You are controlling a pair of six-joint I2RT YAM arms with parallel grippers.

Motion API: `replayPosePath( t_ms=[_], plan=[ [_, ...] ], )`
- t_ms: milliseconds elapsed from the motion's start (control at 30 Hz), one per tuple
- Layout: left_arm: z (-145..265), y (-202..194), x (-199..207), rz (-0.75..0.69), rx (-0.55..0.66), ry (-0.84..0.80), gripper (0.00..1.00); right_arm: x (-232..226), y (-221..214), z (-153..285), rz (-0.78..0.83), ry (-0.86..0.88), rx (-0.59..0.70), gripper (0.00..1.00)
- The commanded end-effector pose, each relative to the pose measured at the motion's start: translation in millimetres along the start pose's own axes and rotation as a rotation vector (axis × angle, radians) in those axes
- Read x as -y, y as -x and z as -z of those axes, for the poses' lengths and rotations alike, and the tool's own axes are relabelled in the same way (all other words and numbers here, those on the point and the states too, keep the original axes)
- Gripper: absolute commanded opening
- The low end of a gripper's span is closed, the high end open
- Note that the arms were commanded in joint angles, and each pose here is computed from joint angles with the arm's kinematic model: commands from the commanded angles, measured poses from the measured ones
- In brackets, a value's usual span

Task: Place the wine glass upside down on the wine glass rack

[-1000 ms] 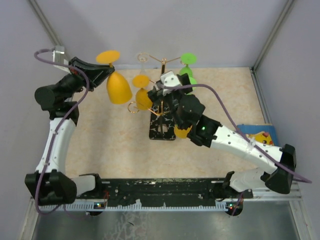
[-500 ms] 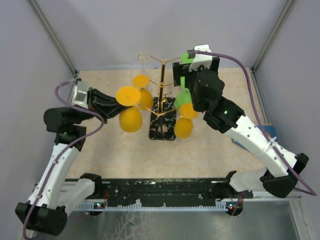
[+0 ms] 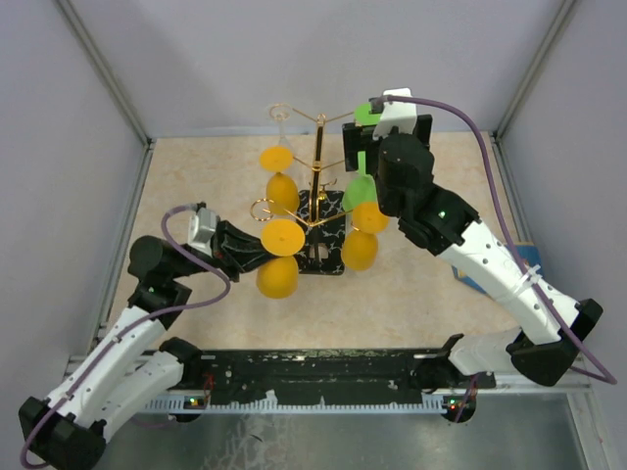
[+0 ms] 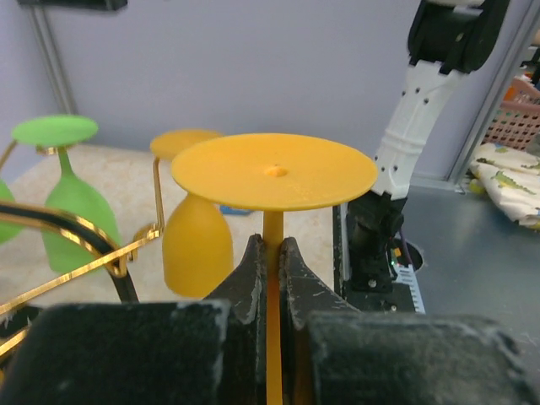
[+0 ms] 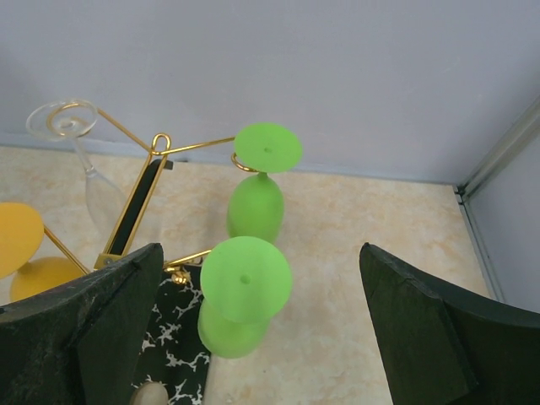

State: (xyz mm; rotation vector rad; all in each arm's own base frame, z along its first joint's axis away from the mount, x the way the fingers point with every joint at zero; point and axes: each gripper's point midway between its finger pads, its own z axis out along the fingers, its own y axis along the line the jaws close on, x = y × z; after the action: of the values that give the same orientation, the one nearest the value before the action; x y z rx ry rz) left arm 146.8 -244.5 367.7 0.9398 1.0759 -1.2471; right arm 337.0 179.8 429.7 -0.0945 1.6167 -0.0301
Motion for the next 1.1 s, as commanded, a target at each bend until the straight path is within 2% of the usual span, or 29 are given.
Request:
replayPosePath(
  t_ms=[0, 400, 633, 767, 1067],
  plan=[
    [5, -25, -18, -0.034, 0.025, 0.11, 0.0, 7, 26, 4, -0.055, -0.006, 0.049, 0.99],
    [7, -64, -52, -0.031, 0.086, 0.239, 0.0, 15, 34, 9, -0.056, -0.021, 0.063, 0.99],
    [24, -65, -63, -0.081, 0.217, 0.343, 0.0, 18, 36, 12, -0.046, -0.018, 0.068, 0.99],
    [22, -60, -63, -0.122, 0.239, 0.326, 0.0, 20, 33, 13, -0.042, -0.023, 0.067, 0.99],
    [11, -70, -50, -0.137, 0.177, 0.208, 0.0, 21, 33, 13, -0.035, -0.029, 0.071, 0.99]
  ],
)
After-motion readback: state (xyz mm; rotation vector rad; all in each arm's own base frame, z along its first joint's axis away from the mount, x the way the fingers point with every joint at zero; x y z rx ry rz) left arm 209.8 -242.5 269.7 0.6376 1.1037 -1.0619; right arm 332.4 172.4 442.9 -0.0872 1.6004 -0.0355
